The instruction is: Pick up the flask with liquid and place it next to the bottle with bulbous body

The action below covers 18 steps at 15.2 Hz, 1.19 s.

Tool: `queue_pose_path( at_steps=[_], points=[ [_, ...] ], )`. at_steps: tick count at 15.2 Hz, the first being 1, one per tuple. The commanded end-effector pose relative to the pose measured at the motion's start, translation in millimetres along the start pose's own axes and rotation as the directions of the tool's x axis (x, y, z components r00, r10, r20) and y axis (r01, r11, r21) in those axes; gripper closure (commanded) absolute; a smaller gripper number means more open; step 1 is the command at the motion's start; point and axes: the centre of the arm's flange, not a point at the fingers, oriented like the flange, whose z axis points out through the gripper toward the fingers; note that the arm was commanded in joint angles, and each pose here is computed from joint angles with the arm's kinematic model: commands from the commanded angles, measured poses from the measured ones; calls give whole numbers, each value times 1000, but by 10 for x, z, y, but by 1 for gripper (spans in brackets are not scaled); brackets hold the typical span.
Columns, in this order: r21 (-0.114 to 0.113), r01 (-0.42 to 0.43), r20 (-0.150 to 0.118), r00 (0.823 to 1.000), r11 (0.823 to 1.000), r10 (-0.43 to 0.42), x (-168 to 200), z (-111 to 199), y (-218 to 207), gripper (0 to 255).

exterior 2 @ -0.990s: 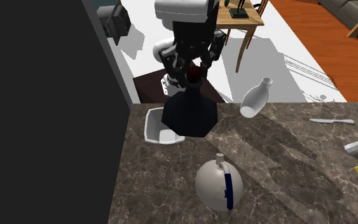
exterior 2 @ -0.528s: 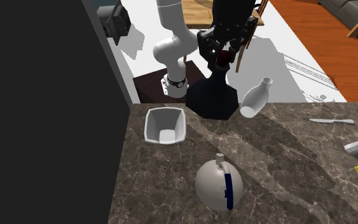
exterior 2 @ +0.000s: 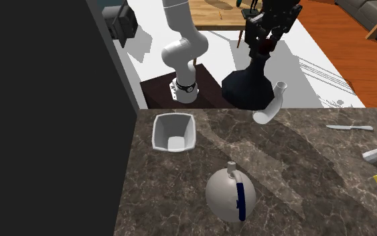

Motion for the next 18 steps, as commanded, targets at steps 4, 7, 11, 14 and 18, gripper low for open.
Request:
queue_pose_path(
  at_steps=[4, 7, 11, 14, 18],
  points=[
    [0, -2, -2, 1000, 1000, 2, -43, 66, -458, 255],
    [0, -2, -2, 1000, 1000, 2, -48, 224, -451, 255],
    [0, -2, -2, 1000, 1000, 2, -55, 435, -443, 255],
    [0, -2, -2, 1000, 1000, 2, -60, 593, -436, 255],
    [0, -2, -2, 1000, 1000, 2, -67, 804, -427, 255]
  ],
)
